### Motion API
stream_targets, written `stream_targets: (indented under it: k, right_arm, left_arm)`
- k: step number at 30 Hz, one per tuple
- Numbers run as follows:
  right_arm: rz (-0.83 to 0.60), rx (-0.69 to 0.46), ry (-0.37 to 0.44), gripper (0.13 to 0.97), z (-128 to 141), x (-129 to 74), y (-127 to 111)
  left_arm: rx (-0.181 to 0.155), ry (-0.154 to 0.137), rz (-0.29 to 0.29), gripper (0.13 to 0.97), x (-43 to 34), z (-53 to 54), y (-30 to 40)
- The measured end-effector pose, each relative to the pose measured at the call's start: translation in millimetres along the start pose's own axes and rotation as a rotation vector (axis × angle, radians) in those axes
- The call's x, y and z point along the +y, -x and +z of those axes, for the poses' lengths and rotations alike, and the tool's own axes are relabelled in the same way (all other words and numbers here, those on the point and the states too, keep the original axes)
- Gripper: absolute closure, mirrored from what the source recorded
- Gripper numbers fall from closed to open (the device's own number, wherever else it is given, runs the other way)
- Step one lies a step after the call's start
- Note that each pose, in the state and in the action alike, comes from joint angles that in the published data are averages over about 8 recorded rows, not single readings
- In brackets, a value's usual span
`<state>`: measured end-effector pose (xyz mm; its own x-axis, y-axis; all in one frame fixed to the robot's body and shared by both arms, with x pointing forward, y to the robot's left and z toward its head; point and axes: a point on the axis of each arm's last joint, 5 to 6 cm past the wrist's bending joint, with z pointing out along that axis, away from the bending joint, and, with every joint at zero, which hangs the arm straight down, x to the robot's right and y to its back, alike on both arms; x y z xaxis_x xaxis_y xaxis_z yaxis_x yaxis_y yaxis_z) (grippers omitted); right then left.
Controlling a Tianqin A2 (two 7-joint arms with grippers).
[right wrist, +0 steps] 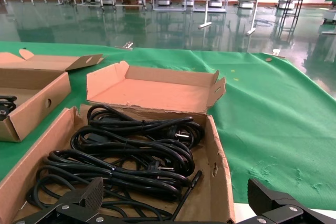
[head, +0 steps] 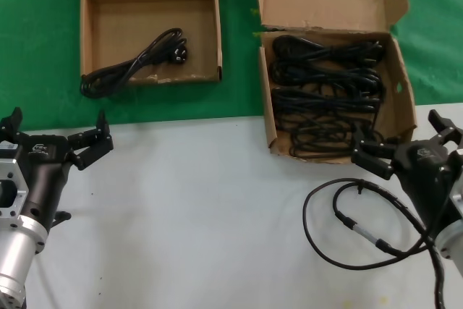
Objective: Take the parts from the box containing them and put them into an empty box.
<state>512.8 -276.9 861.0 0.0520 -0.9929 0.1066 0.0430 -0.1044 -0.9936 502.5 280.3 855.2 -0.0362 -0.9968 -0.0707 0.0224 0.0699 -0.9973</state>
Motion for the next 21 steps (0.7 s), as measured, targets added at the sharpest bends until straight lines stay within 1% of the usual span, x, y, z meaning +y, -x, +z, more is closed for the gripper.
stream_targets:
  k: [21]
  right_arm:
    - [0.000, 0.000, 0.000, 0.130, 0.0, 0.0, 0.0]
  left_arm:
    - [0.000, 0.000, 0.000, 0.132, 0.0, 0.0, 0.0]
